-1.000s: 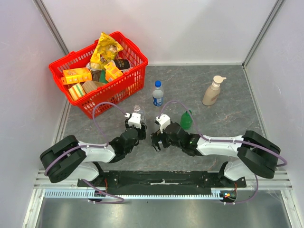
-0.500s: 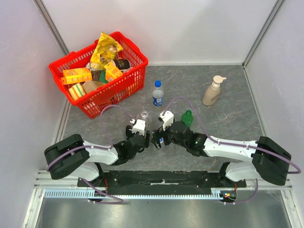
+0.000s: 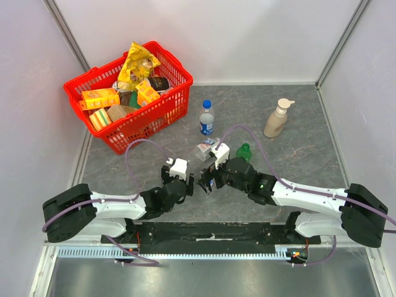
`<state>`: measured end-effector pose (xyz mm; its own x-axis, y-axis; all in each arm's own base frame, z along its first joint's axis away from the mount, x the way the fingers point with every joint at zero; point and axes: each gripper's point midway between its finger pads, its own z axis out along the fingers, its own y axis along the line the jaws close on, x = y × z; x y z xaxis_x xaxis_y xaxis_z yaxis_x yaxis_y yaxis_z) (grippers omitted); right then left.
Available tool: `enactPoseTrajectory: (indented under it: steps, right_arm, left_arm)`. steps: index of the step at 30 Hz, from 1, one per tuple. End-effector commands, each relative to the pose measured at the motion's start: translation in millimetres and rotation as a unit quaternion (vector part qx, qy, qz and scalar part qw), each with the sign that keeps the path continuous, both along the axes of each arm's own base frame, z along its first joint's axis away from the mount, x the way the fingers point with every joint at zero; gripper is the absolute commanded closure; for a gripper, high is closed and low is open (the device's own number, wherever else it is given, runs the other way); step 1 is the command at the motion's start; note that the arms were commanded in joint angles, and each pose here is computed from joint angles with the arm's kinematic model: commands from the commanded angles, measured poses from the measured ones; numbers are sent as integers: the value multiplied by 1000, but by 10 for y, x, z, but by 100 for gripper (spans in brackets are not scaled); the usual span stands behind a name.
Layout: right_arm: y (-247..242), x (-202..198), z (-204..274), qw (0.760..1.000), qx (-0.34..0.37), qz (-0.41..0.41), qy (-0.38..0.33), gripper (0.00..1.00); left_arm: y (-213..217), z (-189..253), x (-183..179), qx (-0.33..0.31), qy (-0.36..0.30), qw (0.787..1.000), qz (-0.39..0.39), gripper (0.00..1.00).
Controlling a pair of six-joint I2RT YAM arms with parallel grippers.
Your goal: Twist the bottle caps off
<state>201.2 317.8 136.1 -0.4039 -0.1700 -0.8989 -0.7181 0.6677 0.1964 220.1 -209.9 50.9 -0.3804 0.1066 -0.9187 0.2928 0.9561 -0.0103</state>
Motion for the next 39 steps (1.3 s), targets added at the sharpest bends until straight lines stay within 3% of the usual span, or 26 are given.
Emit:
enactPoseTrajectory:
  steps: [1,10,23,32,39]
  right_arm:
    - [46,30,193,1000,9,4,-18,2]
    - [23,33,315,999,20,-1,-25,2]
    - [-38,243,786,997,48,-49,-48,2]
    - [-181,794,1226,990,75,-107,-51,2]
    - [-299,1599,1295,982,10,-185,-48,2]
  left_arm:
    - [46,65,-1,-21,-10,1000,17,15]
    - [62,323,-55,-68,-25,997,8,15]
    - [199,1109,-134,-136,-71,988,-9,15]
    - [303,1692,-247,-156,-90,983,-37,12]
    - [388,2202,-326,-145,-94,983,-58,12]
